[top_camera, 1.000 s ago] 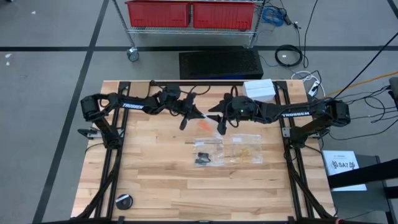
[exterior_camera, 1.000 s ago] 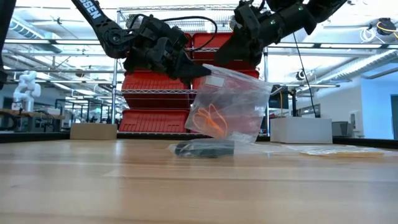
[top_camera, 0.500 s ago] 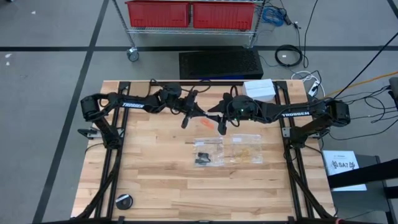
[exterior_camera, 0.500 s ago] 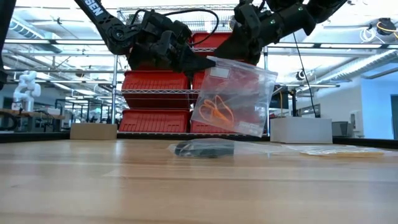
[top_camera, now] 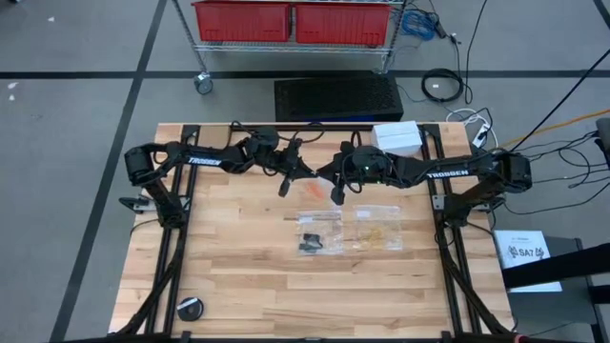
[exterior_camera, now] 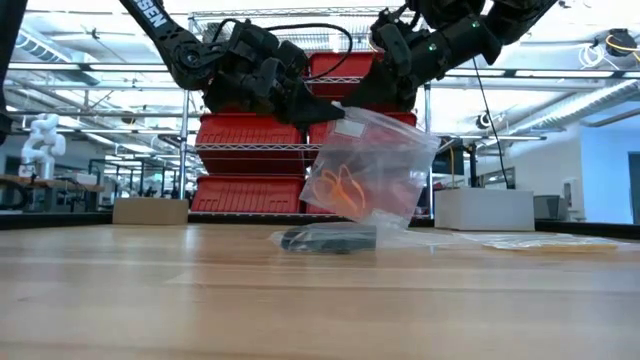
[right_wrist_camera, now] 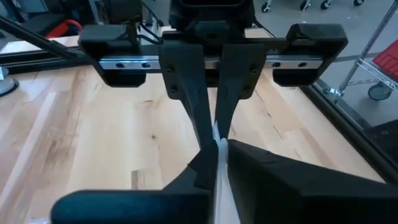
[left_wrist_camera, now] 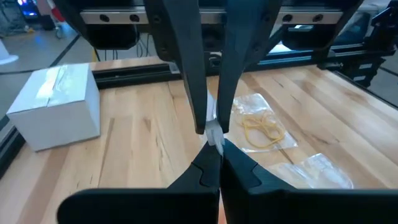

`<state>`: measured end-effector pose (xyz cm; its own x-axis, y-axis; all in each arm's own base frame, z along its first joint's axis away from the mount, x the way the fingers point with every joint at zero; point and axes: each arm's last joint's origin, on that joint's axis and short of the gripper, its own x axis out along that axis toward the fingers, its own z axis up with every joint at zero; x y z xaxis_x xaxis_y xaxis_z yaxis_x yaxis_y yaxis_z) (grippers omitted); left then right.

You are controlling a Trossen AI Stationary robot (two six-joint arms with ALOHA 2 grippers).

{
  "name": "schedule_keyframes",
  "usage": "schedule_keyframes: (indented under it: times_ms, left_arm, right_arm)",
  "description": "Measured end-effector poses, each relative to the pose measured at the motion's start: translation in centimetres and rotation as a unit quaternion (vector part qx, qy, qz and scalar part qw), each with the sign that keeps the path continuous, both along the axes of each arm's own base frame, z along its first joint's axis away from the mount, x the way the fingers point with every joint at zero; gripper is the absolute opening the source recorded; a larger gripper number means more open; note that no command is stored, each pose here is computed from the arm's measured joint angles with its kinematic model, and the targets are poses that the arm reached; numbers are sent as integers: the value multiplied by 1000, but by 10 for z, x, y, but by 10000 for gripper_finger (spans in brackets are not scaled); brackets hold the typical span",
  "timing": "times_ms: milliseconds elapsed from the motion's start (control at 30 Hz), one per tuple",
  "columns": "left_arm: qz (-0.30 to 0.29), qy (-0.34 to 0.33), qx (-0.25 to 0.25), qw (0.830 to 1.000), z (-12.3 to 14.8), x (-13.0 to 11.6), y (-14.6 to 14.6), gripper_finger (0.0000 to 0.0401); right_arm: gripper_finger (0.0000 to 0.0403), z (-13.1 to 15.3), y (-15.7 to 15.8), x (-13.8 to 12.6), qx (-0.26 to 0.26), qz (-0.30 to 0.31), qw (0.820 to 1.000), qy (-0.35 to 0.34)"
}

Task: Sort rubber bands
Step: Close the transparent zip bag that contains the orange rubber bands

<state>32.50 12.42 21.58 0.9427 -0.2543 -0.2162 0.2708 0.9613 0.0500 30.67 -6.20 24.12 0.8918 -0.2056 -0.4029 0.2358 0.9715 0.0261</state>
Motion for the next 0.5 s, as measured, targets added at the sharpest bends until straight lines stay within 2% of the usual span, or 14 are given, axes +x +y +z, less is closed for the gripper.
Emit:
schedule_keyframes:
  times_ms: [167,333,500]
  left_arm:
    - [5,-5,4,1000,1,0,1,0]
    - [8,-5,4,1000,1,0,2,0]
    - [12,-12,7,1000,4,-1,5,0]
  right_arm:
    - [34,0,0,1,7,10,1000,-3]
    - [7,8,0,3,9,10,1000,20]
    - [7,24,-1,6,8,12,998,56]
